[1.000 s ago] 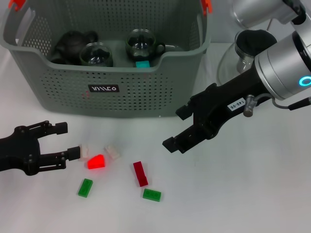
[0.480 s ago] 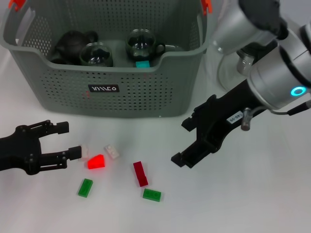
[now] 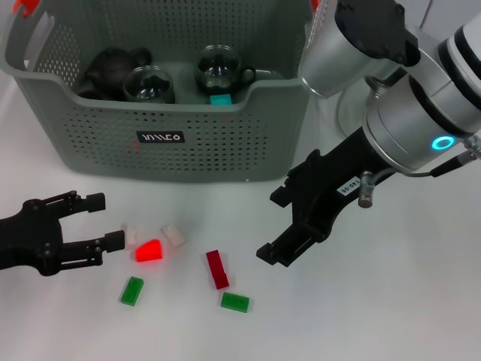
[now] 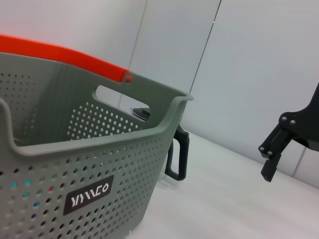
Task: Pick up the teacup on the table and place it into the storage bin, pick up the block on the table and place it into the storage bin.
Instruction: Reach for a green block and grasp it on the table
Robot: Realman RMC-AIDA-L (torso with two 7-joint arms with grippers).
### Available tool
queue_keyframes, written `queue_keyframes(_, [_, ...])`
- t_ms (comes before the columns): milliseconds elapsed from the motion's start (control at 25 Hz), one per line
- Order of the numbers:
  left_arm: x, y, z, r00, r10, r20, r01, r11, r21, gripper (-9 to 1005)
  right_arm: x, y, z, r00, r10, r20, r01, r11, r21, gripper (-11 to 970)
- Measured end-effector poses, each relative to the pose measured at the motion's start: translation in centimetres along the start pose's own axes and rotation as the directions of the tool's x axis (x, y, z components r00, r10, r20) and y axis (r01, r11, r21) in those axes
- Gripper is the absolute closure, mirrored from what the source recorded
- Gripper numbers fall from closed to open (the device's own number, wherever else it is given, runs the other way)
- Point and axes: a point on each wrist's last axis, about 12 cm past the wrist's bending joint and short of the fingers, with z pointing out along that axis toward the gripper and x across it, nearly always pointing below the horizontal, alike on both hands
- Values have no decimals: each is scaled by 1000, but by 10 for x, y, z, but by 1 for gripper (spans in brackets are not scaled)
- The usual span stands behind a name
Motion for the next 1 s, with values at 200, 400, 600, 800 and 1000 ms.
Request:
queue_keyframes(200, [1,0,0,1000,0,0,0,1000,-1,134,-2,-4,5,1000,7,-31,-7,1000,10,36])
queue_keyframes(400, [1,0,0,1000,3,0,-3,1000,0,134,-6,-7,20,997,4,-79,-4,1000,-6,34])
queue_keyframes(600, [0,0,0,1000,5,-1,-5,1000,2,135,-13,-5,36,991,-33,-127,32,999,-11,32])
queue_keyframes(800, [0,0,1,1000,12,-11,-12,1000,10,135,-19,-1,49,983,-66,-171,65,998,-13,32])
queue_keyframes(1000, [0,1,2,1000,12,-13,-12,1000,4,135,-19,2,61,977,-69,-201,69,998,-9,32])
